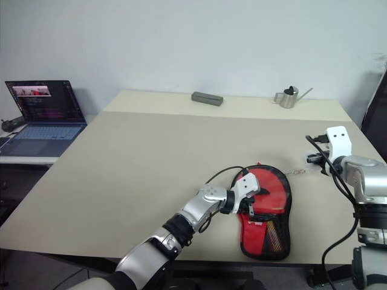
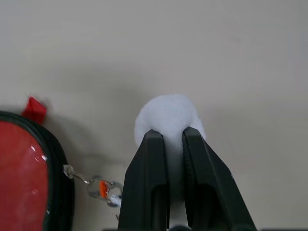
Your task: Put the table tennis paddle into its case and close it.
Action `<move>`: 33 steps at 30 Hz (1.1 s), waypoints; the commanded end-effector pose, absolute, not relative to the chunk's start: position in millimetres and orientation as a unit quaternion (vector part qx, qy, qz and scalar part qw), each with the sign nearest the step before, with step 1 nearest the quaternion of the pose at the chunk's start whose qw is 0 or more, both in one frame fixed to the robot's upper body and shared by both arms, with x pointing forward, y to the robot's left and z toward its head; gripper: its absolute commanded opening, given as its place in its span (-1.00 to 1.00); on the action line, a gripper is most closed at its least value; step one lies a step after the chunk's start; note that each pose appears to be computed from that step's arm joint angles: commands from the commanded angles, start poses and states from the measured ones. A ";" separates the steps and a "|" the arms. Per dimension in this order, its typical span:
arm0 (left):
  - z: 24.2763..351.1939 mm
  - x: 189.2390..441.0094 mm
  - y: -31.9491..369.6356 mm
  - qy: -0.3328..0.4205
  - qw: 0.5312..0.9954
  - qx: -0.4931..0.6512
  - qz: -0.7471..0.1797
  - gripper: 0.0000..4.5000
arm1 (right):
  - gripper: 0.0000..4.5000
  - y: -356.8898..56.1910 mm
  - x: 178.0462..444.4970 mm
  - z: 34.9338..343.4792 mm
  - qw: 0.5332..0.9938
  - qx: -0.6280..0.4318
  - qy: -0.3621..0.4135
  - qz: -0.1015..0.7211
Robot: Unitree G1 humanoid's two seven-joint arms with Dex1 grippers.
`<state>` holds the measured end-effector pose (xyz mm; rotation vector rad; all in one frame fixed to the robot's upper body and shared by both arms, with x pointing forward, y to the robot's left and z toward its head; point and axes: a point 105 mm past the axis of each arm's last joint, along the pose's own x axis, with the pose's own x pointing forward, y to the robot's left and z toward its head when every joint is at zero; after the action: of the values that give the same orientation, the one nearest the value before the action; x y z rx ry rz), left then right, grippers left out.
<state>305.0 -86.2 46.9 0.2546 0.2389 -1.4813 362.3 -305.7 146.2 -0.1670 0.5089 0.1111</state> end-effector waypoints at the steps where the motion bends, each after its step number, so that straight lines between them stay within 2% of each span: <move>1: -69.8 279.3 -7.9 0.343 0.700 0.181 -0.599 1.00 | -0.99 -329.7 351.5 174.2 0.965 -0.135 0.224 0.025; 9: -68.7 279.8 -9.7 0.344 0.700 0.179 -0.599 1.00 | -1.00 -316.7 313.5 159.3 0.948 -0.129 0.276 0.096; 17: -68.3 278.6 -12.4 0.344 0.697 0.180 -0.603 1.00 | -1.00 -294.1 259.8 134.7 0.913 -0.115 0.347 0.183; 26: -67.3 277.7 -15.3 0.342 0.693 0.183 -0.608 1.00 | -1.00 -282.0 226.3 118.6 0.881 -0.124 0.388 0.239; 33: -67.0 276.9 -16.9 0.342 0.692 0.181 -0.609 1.00 | -1.00 -259.2 194.2 114.8 0.839 -0.118 0.413 0.334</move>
<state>296.7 -92.4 44.1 0.2694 0.2472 -1.5239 202.4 -267.3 108.4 -0.2430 0.8657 0.6311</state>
